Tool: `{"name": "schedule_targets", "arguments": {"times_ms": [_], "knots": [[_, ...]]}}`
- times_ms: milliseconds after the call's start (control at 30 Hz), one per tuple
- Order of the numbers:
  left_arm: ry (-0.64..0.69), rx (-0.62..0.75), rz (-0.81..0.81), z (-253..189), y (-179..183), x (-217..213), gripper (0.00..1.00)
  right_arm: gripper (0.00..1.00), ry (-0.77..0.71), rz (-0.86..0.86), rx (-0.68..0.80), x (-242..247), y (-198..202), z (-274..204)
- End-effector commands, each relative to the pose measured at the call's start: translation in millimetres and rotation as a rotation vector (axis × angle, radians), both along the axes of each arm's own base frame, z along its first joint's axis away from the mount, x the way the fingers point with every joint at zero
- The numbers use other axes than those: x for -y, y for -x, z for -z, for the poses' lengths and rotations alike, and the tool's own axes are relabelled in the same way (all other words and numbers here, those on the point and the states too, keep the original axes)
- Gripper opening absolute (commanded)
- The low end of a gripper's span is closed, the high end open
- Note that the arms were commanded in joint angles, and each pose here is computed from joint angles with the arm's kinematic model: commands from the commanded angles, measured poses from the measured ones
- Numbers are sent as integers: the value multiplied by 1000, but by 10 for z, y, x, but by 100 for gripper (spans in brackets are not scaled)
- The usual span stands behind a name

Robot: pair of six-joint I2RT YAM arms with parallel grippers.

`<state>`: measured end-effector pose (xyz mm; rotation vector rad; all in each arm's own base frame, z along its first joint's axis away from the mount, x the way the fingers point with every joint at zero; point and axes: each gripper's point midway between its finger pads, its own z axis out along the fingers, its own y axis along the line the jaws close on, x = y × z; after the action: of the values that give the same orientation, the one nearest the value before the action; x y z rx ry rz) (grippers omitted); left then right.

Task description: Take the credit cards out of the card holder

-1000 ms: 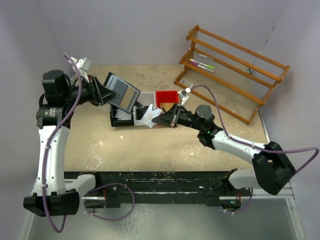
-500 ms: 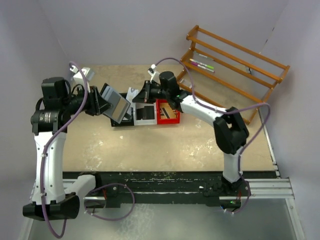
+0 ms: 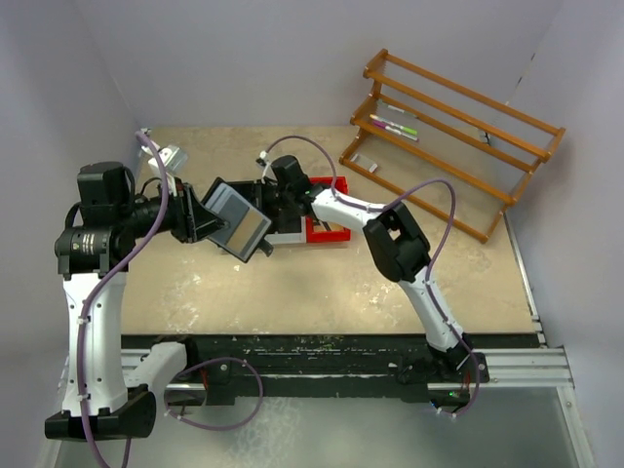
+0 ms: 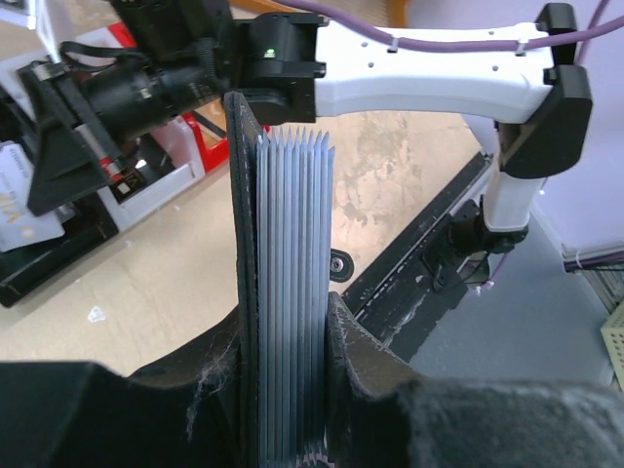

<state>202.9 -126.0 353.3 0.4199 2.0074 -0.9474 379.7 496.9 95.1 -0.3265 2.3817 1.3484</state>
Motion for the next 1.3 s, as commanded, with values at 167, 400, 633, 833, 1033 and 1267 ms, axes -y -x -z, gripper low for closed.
{"name": "schedule_targets", "arguments": {"times_ms": [167, 400, 633, 833, 1033, 1267], "knots": [[100, 52, 129, -229, 217, 175, 11, 13, 23, 28, 43, -1, -71, -202], [126, 53, 168, -295, 279, 217, 11, 44, 27, 44, 101, 115, -37, -523], [124, 49, 168, -285, 267, 213, 11, 56, -69, 68, 253, 338, 122, -1552], [133, 52, 197, -281, 303, 235, 11, 80, -242, 40, 395, 768, 662, -2548], [157, 37, 249, -244, 367, 271, 11, 92, -443, -15, 399, 1156, 1263, -2892], [178, 32, 279, -258, 382, 294, 12, 100, -632, -120, 345, 1183, 1725, -3016]]}}
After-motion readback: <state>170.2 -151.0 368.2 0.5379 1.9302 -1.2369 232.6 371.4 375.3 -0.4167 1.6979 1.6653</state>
